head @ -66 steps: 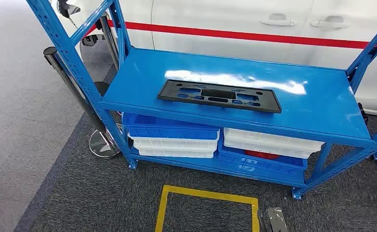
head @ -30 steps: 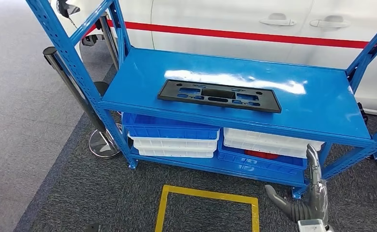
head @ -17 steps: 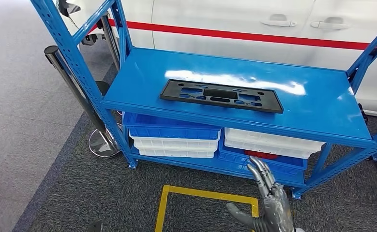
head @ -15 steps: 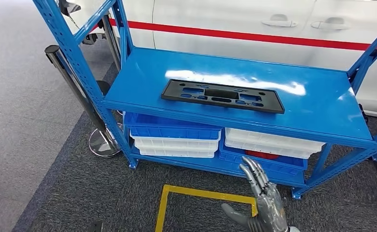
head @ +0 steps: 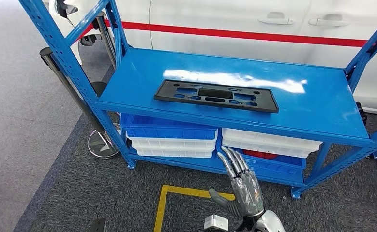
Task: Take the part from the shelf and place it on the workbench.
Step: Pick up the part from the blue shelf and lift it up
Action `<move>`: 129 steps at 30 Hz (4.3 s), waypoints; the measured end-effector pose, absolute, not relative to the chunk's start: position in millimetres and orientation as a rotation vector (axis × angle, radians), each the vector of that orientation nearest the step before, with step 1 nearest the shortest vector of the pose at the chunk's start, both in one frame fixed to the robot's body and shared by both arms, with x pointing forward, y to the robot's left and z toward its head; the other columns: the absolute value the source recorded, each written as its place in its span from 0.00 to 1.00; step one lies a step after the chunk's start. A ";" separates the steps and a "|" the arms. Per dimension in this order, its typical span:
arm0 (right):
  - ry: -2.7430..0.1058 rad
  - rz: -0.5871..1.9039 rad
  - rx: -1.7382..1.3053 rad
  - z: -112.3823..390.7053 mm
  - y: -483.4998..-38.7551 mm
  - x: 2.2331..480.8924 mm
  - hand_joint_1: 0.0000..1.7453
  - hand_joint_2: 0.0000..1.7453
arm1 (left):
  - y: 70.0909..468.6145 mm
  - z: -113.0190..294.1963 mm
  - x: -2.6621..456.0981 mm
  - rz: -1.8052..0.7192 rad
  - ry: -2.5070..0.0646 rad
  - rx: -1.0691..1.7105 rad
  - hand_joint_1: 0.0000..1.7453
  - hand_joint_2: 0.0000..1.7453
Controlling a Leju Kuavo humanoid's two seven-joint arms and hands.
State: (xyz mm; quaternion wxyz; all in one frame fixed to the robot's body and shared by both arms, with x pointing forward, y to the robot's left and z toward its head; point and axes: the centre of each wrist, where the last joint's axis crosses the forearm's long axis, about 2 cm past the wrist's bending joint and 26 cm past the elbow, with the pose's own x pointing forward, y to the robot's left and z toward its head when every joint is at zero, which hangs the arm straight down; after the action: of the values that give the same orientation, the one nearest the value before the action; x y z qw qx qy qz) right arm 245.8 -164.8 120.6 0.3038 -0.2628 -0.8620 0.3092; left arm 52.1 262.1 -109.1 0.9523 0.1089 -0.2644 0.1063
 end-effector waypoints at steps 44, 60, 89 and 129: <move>-2.339 0.878 -1.053 165.1 -110.3 293.2 0.00 1.00 | 261.3 -109.1 53.9 0.192 -0.542 0.171 0.00 0.00; -2.250 1.024 -0.981 137.2 -92.9 284.2 0.00 1.00 | 257.4 -109.0 52.8 0.174 -0.553 0.153 0.00 0.00; -2.052 0.922 -1.179 142.5 -114.5 303.1 0.00 1.00 | 257.1 -108.9 54.0 0.115 -0.546 0.115 0.00 0.00; -2.014 0.983 -1.190 135.4 -126.1 319.8 0.00 1.00 | 262.0 -109.3 53.7 0.132 -0.583 0.132 0.00 0.00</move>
State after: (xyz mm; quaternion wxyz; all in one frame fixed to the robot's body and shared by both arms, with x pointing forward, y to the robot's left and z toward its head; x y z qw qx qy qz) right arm 319.8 -126.1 135.4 0.2974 -0.4476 -0.7578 0.3700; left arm 53.7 262.0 -109.3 0.9536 0.0649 -0.2869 0.0648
